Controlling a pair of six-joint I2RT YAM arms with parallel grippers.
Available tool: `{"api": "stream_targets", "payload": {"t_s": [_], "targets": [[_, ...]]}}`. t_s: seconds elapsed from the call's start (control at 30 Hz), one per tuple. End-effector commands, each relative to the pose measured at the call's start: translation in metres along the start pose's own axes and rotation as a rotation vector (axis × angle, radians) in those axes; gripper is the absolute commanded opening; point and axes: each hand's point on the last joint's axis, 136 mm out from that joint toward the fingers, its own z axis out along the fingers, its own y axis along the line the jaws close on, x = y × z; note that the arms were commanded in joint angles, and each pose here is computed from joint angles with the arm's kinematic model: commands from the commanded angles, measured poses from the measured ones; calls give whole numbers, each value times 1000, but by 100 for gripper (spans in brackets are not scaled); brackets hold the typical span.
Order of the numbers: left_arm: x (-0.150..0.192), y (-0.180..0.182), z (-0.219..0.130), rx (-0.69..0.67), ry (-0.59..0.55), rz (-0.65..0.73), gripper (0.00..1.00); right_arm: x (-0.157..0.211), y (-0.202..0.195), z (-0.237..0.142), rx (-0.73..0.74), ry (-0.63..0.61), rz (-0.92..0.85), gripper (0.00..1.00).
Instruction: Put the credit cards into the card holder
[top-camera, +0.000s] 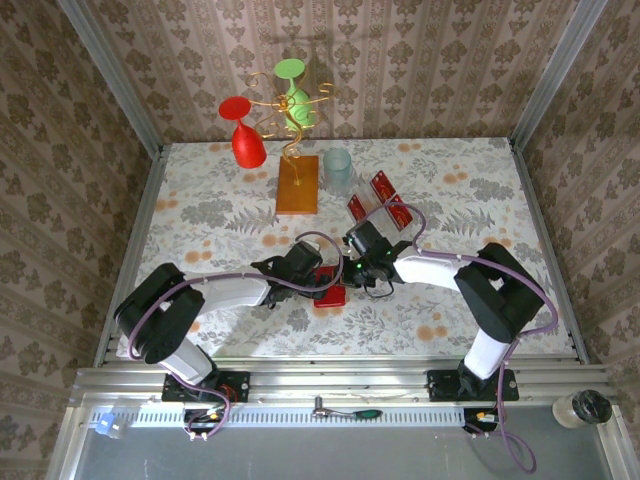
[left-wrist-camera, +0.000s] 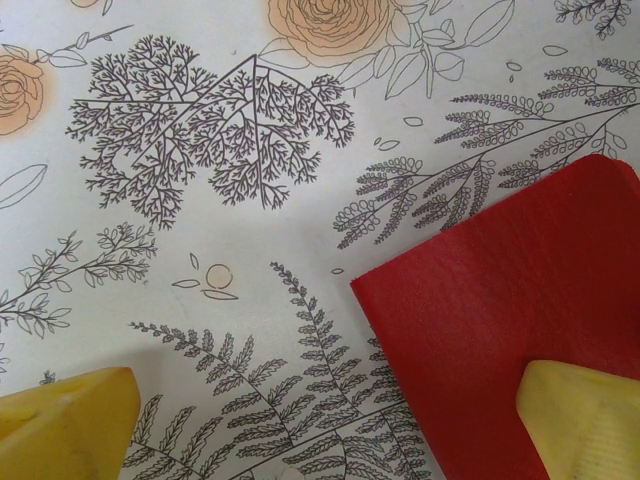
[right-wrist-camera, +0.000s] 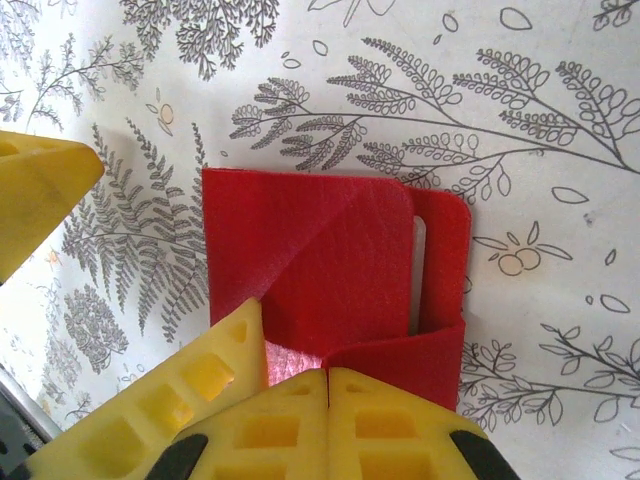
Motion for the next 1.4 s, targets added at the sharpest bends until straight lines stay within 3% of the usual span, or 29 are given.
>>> {"api": "stream_targets", "payload": {"t_s": [0.0,0.9,1.37], "targets": [[42,4,13,-24,124,36,100,-1,-4,6,15,23,5,0],[43,0,12,-19,124,42,100,59,-67,26,155,129,35,0],[46,1,14,-22,129,39,100,-8,0,-8,8,1,-9,0]]}}
